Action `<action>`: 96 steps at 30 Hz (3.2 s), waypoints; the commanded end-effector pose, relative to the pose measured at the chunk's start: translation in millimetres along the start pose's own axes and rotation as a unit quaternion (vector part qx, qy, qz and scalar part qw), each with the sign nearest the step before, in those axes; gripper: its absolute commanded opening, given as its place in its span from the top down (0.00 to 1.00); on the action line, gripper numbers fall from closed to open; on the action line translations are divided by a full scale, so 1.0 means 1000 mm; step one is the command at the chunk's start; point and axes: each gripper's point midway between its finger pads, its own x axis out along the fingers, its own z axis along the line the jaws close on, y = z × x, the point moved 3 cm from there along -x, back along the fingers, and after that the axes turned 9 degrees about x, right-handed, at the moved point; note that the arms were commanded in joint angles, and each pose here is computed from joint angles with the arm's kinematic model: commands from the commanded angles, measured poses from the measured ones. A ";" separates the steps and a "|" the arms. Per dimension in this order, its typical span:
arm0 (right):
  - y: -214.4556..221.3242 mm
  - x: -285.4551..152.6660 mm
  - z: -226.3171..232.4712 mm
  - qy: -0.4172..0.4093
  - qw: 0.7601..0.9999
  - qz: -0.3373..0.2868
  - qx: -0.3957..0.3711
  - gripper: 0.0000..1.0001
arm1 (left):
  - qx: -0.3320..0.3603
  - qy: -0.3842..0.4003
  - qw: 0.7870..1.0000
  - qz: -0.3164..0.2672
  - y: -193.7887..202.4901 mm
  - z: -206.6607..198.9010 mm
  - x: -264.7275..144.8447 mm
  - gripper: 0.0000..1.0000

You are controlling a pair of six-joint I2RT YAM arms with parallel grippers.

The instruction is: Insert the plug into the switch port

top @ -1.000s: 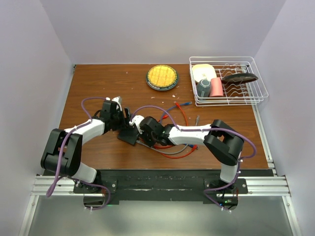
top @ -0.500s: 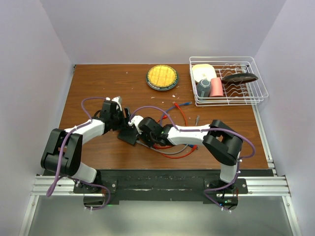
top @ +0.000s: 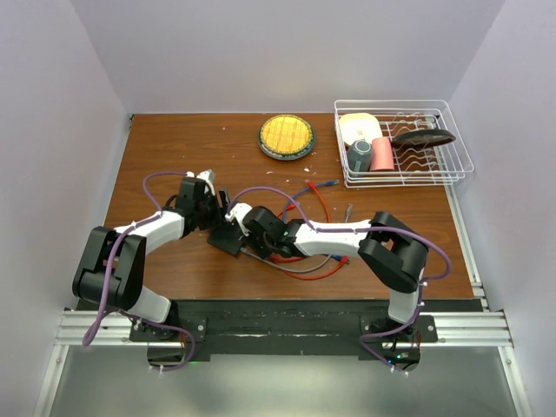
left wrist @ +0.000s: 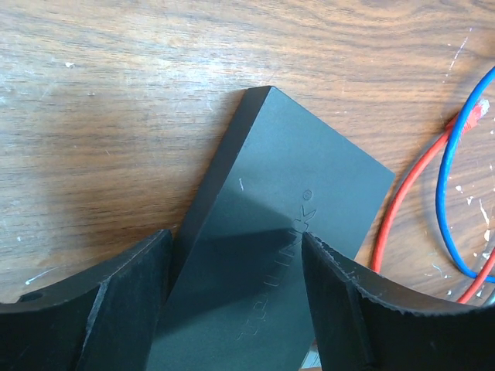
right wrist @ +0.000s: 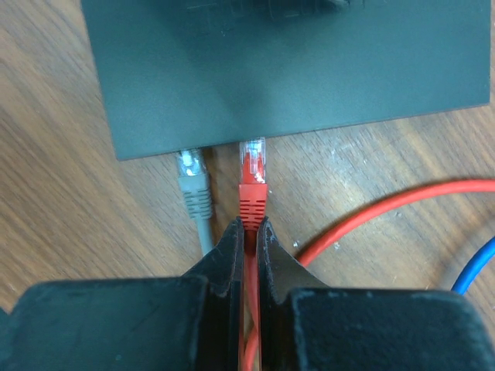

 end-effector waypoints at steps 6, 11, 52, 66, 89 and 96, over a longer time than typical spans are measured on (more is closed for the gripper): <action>-0.058 -0.015 0.020 -0.026 0.996 -0.083 -0.003 1.00 | -0.008 0.035 0.999 0.018 0.010 -0.009 0.001 0.28; -0.049 -0.007 0.021 -0.028 0.997 -0.078 -0.004 1.00 | -0.008 0.036 0.999 0.019 0.011 -0.009 0.001 0.28; -0.071 0.004 0.013 0.008 0.989 -0.147 0.026 1.00 | 0.003 0.108 0.993 0.043 0.030 -0.023 0.002 0.31; -0.084 0.000 0.024 -0.024 0.983 -0.178 0.027 1.00 | 0.009 0.158 0.986 0.046 0.035 -0.035 -0.002 0.32; -0.079 -0.003 0.023 -0.040 0.981 -0.174 -0.069 1.00 | 0.030 0.193 0.980 0.047 0.035 -0.043 -0.007 0.39; -0.092 -0.011 0.019 -0.024 0.978 -0.194 -0.067 1.00 | 0.029 0.199 0.978 0.052 0.038 -0.044 -0.007 0.42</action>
